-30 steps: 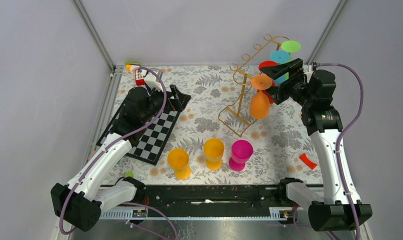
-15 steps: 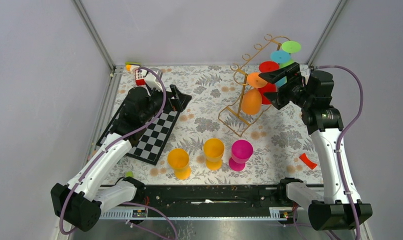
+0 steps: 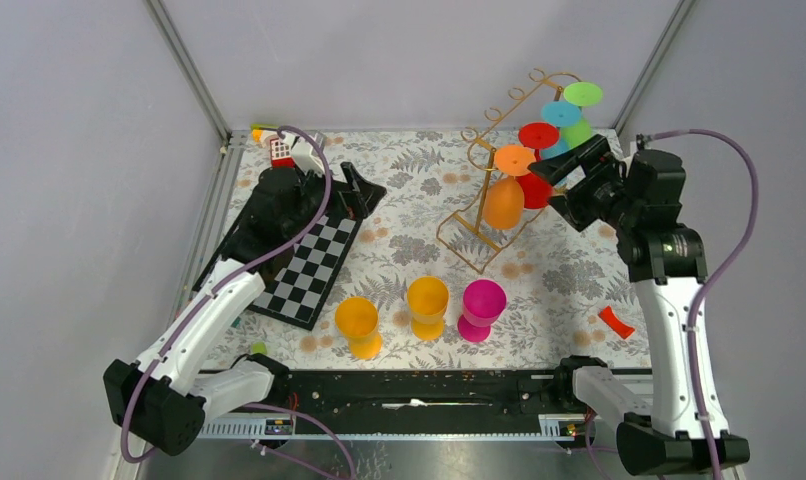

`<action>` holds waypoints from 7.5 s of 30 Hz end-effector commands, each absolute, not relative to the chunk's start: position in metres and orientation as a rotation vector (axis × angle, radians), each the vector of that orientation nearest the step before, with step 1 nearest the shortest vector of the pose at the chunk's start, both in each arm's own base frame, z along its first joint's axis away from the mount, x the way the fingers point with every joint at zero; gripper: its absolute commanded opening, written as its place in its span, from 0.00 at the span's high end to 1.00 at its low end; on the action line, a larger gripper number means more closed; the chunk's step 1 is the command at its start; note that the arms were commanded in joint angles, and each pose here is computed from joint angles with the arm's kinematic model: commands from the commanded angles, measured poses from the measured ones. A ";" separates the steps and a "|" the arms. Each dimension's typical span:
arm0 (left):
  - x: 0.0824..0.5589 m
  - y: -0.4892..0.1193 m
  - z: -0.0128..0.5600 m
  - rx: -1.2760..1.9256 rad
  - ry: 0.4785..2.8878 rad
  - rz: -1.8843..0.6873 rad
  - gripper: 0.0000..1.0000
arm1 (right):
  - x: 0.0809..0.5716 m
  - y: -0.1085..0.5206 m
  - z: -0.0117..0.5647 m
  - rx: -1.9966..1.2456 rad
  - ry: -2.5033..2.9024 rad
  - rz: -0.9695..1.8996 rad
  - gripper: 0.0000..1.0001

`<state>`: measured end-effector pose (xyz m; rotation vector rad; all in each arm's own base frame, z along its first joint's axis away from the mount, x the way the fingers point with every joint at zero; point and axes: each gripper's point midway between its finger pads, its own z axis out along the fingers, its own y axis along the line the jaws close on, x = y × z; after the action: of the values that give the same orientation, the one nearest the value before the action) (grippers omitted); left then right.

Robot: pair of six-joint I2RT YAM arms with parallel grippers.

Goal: Place the wine glass upside down on the wine glass rack
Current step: Turn the wine glass upside down at the wine rack, then adjust the wine rack at the center of the board.

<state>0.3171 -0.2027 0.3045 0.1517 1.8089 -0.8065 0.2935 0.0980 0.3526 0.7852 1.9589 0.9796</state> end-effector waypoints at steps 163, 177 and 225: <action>0.307 -0.382 0.399 -0.318 1.897 -2.002 1.00 | 0.411 0.172 0.034 0.861 2.614 1.216 0.75; 0.306 -0.373 0.398 -0.267 1.891 -1.925 0.25 | 0.393 0.161 0.047 0.788 2.604 1.131 0.58; 0.299 -0.326 0.389 -0.218 1.887 -1.702 0.01 | 0.359 0.120 0.052 1.022 2.304 1.356 0.77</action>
<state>0.3034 -0.3372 0.3700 -0.2671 1.9591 -1.7372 0.3502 0.1190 0.0364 1.0463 2.3990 1.2515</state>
